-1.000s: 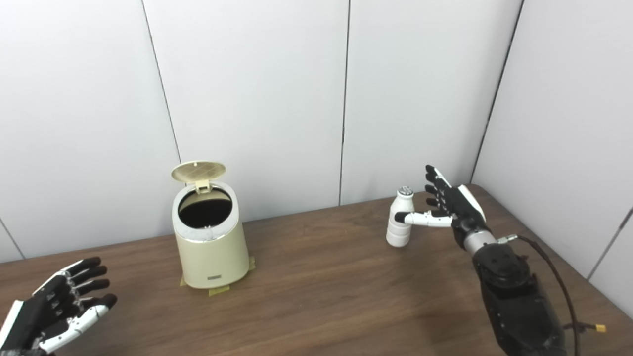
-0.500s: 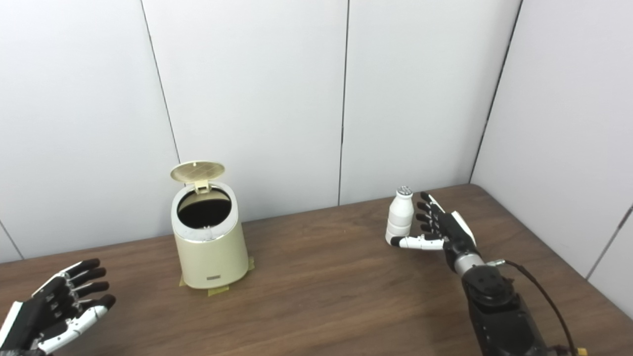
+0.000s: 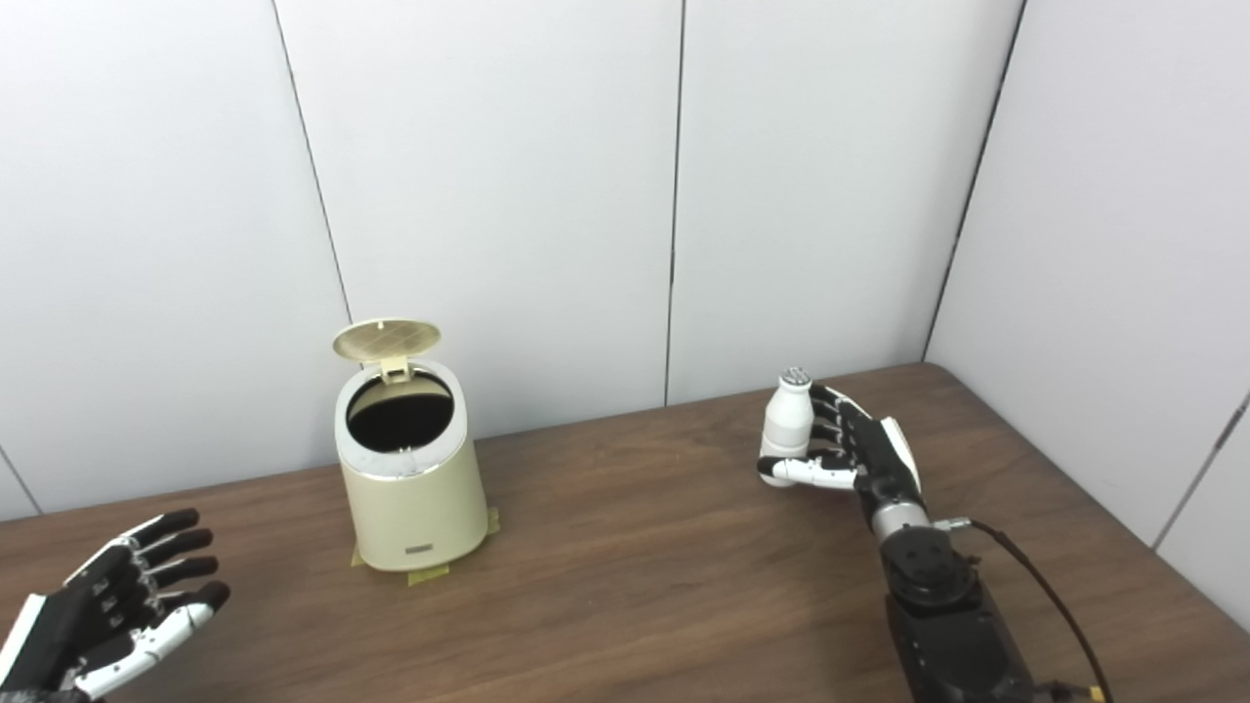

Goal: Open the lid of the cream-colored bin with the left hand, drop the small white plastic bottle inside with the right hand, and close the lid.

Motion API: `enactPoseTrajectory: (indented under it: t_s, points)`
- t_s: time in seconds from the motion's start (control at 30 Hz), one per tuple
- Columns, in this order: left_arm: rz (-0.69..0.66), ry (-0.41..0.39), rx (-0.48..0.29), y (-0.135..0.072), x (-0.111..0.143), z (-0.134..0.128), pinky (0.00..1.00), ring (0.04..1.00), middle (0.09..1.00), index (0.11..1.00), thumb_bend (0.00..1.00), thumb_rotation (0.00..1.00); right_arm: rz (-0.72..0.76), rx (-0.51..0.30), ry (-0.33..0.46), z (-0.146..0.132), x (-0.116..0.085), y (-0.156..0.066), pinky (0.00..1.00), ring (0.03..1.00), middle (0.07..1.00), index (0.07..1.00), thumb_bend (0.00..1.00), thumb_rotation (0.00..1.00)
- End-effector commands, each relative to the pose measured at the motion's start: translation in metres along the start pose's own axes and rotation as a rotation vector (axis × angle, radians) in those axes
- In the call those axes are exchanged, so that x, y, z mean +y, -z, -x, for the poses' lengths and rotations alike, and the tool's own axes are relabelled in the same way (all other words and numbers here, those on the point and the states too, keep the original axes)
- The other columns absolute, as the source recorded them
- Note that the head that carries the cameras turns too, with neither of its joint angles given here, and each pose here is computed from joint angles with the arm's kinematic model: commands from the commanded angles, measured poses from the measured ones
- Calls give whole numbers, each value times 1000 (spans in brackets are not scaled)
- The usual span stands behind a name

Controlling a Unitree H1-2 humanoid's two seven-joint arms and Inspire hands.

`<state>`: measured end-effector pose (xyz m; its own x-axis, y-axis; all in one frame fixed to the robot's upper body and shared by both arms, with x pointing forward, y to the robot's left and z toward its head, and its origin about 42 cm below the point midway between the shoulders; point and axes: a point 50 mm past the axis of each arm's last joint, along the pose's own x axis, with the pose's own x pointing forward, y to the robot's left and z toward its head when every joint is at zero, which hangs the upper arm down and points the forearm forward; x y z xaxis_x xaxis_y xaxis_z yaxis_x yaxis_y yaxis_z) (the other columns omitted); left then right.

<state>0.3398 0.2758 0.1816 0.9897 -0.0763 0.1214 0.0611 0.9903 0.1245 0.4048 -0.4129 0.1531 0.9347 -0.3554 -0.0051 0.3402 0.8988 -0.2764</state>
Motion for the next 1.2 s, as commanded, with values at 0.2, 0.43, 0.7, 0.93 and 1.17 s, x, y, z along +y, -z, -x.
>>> enactPoseTrajectory:
  t_s: [0.2,0.43,0.7,0.93,1.17]
  points:
    - [-16,8,-91,-23,1,-9,603,730,781,802,553,0,-33,-147,28,-18,-1,-36,545,695,801,787,766,0]
    - [-28,22,-102,-24,1,-9,554,694,769,789,543,0,-26,-196,41,-21,2,-33,369,418,494,577,537,0]
    - [-36,24,-104,-23,1,-9,552,688,765,781,567,0,23,-271,94,-21,0,-39,321,374,474,543,511,0]
    - [-66,29,-102,-21,-4,-10,554,679,761,780,554,0,121,-435,86,-1,15,-87,336,383,479,540,512,0]
    - [-62,38,-95,-15,-11,-10,551,675,756,780,581,0,106,-611,-57,20,53,-144,353,403,495,516,515,0]
